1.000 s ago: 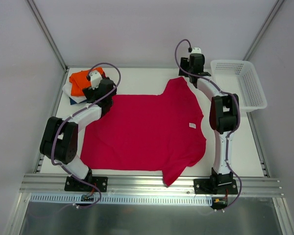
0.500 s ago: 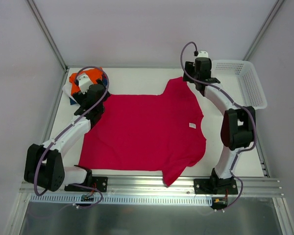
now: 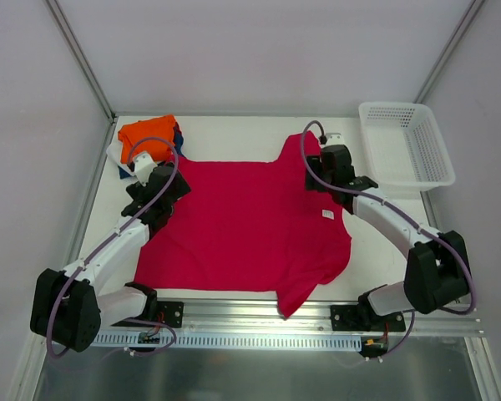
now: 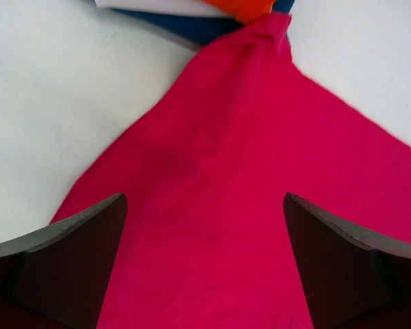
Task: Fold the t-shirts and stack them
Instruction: Flatten the tshirt out
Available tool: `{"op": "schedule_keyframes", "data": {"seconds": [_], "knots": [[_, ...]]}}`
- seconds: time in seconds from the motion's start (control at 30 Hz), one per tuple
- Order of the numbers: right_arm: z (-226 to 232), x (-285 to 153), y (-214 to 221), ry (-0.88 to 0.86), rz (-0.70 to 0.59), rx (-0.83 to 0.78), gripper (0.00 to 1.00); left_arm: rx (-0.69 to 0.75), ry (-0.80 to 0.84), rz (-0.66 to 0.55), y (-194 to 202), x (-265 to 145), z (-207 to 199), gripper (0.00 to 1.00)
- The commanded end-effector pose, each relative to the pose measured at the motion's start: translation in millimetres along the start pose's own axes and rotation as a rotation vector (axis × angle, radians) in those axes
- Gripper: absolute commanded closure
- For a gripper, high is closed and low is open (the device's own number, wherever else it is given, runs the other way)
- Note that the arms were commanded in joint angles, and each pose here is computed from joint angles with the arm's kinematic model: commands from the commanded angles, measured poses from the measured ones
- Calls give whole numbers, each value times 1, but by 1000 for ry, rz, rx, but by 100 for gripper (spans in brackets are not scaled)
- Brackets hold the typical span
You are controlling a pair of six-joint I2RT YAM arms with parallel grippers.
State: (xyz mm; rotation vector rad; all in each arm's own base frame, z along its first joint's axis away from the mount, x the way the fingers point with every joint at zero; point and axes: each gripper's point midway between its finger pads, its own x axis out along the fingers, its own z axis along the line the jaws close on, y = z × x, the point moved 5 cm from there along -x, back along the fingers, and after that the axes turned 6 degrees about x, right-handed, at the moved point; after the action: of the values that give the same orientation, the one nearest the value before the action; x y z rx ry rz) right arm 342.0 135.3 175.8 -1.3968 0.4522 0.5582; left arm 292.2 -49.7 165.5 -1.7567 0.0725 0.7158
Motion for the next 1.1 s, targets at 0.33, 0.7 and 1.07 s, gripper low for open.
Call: {"op": "schedule_keyframes", "data": {"seconds": [0.33,0.7,1.07], "knots": [[-5,-16,61,30,126,51,33,-11,51,130,39,-14,-6,1],[21,12,105,32,315,-43,32,-2,54,125,34,-14,-10,1],[14,12,124,121,383,-95,32,-1,65,115,29,-16,-12,1]]}}
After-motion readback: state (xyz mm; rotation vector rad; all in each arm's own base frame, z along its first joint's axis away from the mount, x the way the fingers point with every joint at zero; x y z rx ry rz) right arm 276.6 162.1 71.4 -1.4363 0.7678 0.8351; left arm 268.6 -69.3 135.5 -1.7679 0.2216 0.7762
